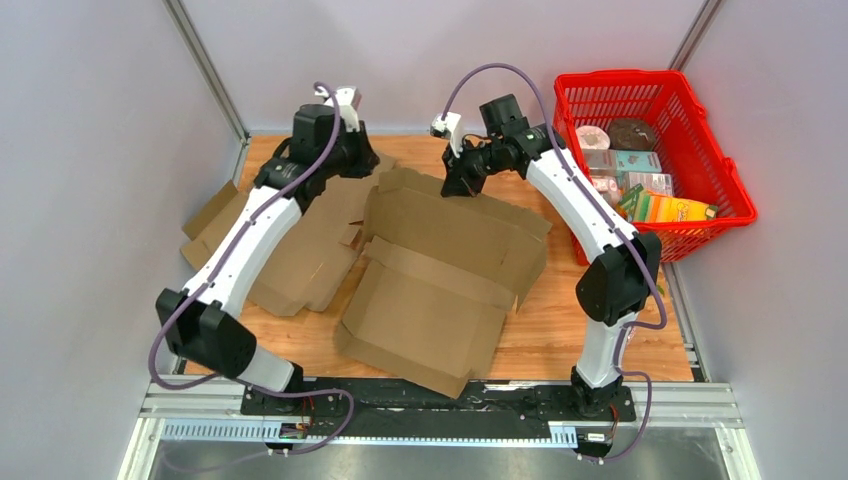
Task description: Fold the paper box
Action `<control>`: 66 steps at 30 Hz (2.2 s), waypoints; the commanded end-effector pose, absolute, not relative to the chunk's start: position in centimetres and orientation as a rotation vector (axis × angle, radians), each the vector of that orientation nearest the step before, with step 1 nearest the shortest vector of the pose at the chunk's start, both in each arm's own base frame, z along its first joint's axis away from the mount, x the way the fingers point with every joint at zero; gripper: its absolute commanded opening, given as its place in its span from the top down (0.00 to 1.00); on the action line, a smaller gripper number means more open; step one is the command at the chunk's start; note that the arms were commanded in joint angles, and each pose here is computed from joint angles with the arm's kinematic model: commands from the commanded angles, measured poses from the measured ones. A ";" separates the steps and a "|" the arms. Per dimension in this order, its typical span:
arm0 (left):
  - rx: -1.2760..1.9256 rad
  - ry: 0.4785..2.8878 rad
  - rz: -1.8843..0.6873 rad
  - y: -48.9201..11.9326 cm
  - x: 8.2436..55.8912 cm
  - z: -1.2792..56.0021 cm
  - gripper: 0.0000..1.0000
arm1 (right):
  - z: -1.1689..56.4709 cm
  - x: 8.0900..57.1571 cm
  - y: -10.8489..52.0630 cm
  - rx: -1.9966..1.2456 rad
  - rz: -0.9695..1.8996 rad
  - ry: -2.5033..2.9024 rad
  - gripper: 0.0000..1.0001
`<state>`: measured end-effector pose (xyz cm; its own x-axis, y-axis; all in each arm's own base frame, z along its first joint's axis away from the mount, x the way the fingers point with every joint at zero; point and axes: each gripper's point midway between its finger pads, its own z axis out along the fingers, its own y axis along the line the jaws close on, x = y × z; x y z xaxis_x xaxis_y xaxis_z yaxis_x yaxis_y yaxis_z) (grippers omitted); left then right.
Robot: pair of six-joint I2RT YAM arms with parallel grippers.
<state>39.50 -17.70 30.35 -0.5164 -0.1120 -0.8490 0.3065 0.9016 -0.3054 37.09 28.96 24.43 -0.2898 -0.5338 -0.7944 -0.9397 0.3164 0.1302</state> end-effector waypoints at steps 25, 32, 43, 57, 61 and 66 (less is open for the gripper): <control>0.112 2.017 -0.384 -17.7 38.7 33.1 0.60 | 28.3 35.8 29.6 -1.260 0.843 1.829 1.00; 0.109 2.093 -0.381 -18.5 39.7 30.8 0.86 | 28.7 36.0 29.6 -1.247 0.841 1.823 1.00; 0.211 2.077 -0.578 -24.7 36.8 29.6 1.00 | 29.0 35.5 29.8 -1.274 0.854 1.797 1.00; 0.318 2.022 -0.547 -23.1 34.3 28.9 0.72 | 29.5 35.2 29.5 -1.252 0.845 1.811 1.00; 0.297 1.992 -0.528 -20.8 31.5 26.1 0.72 | 28.8 35.5 28.9 -1.239 0.795 1.856 1.00; 0.286 2.022 -0.552 -20.9 30.3 22.9 0.77 | 27.9 34.8 28.6 -1.285 0.813 1.873 1.00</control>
<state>29.31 -20.12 23.10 -0.5313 -0.0006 -0.8472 0.4134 0.8727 -0.2599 35.92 28.73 25.94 -0.3000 -0.5046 -0.8096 -0.9324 0.3346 0.1370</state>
